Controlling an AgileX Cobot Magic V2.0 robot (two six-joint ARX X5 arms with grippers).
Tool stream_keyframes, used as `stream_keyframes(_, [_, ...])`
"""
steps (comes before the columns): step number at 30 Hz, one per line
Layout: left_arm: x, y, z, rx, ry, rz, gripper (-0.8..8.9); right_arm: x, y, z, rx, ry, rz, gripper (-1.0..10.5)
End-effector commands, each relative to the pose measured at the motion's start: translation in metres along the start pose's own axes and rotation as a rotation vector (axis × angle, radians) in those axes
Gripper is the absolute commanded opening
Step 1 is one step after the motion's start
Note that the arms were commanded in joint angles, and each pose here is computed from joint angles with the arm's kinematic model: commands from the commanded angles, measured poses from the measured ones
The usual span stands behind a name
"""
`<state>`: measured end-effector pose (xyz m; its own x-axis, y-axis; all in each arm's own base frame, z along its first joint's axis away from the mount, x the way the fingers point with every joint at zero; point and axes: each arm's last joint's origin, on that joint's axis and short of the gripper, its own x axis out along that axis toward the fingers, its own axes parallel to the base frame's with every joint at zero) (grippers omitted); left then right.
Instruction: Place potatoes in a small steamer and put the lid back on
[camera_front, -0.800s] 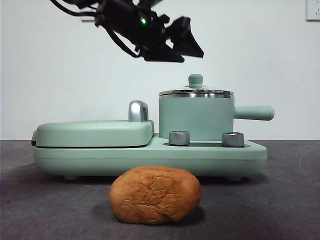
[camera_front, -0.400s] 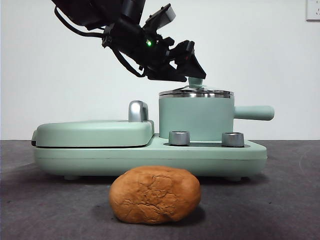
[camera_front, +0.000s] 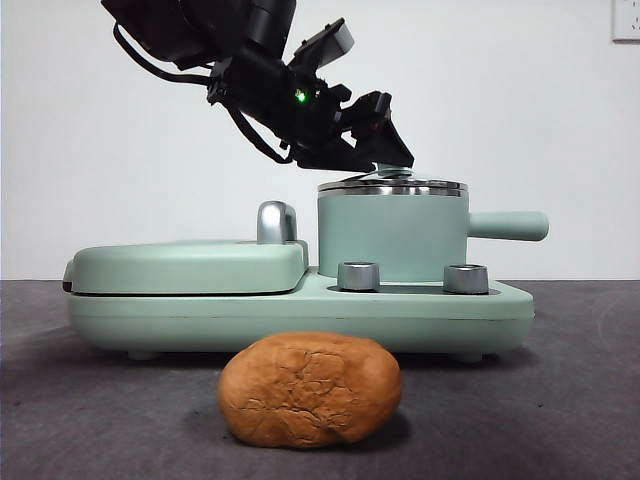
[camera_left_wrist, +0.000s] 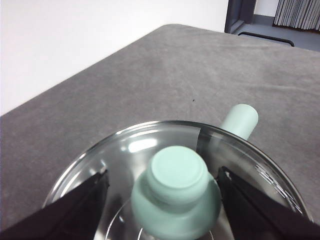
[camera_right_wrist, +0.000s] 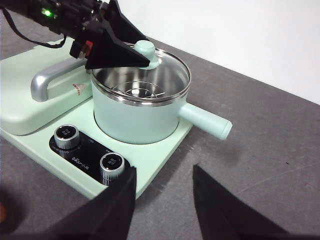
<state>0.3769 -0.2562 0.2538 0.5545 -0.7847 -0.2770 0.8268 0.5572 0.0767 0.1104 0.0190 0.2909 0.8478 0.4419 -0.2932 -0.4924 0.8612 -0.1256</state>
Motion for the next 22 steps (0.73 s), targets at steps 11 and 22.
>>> stream_keyframes(11, [0.0095,-0.0026,-0.0019,0.003,-0.003,-0.012,2.23,-0.0021,-0.0004,0.0063,-0.015,-0.021,-0.004,1.8])
stream_keyframes(22, [0.0143,-0.0055,-0.007,0.001,0.009,-0.021,0.73,-0.0022,0.0001,0.0043,-0.006,-0.001,-0.001,1.8])
